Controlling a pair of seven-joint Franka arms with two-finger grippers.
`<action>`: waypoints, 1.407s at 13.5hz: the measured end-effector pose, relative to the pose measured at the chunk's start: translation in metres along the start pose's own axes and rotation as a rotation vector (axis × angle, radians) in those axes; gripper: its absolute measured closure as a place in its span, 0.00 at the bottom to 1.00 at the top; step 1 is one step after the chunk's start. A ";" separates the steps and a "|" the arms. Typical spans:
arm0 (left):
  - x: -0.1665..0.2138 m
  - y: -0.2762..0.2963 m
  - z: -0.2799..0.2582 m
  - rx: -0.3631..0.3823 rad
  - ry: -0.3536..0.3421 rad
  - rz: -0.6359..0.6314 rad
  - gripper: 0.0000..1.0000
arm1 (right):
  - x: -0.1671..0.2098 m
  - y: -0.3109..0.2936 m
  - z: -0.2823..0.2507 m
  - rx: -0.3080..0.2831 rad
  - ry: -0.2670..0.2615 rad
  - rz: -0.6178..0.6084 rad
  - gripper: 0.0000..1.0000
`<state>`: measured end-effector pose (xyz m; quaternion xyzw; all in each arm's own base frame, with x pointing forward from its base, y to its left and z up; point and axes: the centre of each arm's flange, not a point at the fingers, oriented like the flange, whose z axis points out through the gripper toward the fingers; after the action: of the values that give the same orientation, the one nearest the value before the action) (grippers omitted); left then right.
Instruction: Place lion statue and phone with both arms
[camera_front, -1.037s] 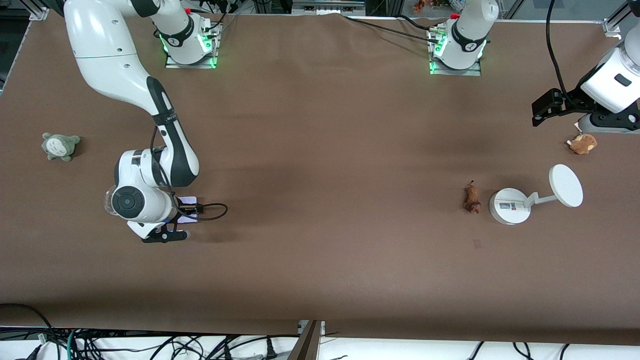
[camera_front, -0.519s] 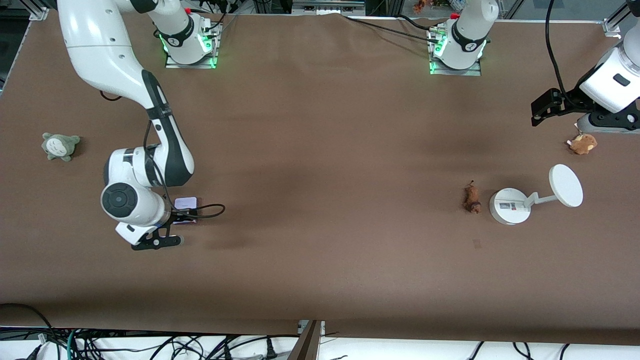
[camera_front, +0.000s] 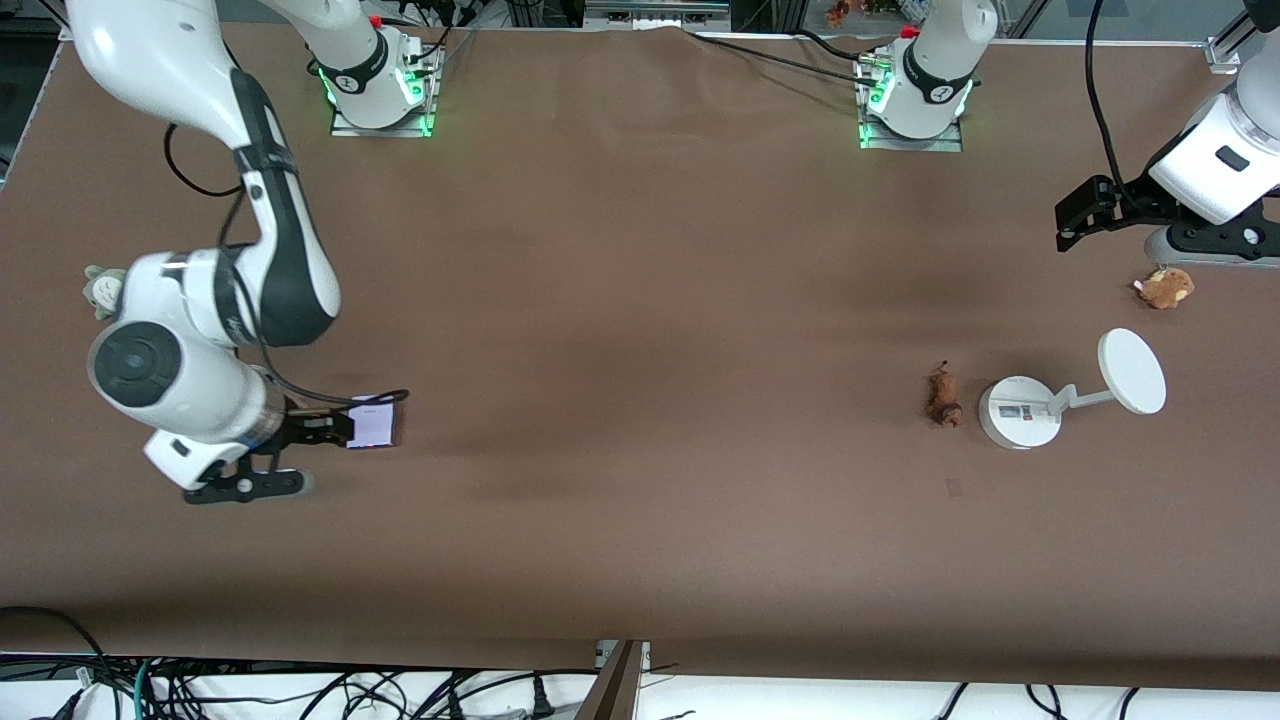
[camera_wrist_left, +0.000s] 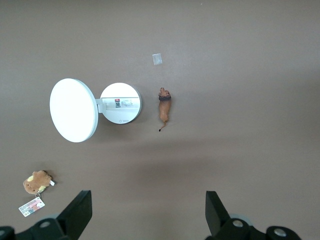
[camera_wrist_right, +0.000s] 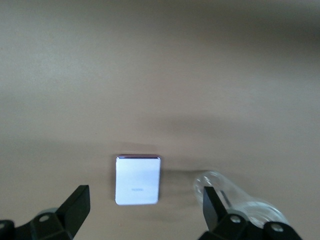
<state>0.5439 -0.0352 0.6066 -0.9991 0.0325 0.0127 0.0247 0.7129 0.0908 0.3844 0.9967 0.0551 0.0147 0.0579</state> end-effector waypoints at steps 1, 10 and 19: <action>0.000 -0.001 0.000 0.000 0.000 -0.002 0.00 | -0.002 0.013 -0.016 -0.005 0.009 0.016 0.00; 0.000 -0.002 0.000 0.000 0.000 -0.003 0.00 | -0.058 0.074 -0.146 0.024 -0.058 0.075 0.00; 0.000 -0.001 0.000 0.000 0.001 -0.001 0.00 | -0.141 0.105 -0.197 0.089 -0.070 0.107 0.00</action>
<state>0.5440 -0.0344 0.6070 -0.9991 0.0318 0.0124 0.0246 0.5768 -0.0057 0.5895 0.9997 0.0005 -0.0194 0.0145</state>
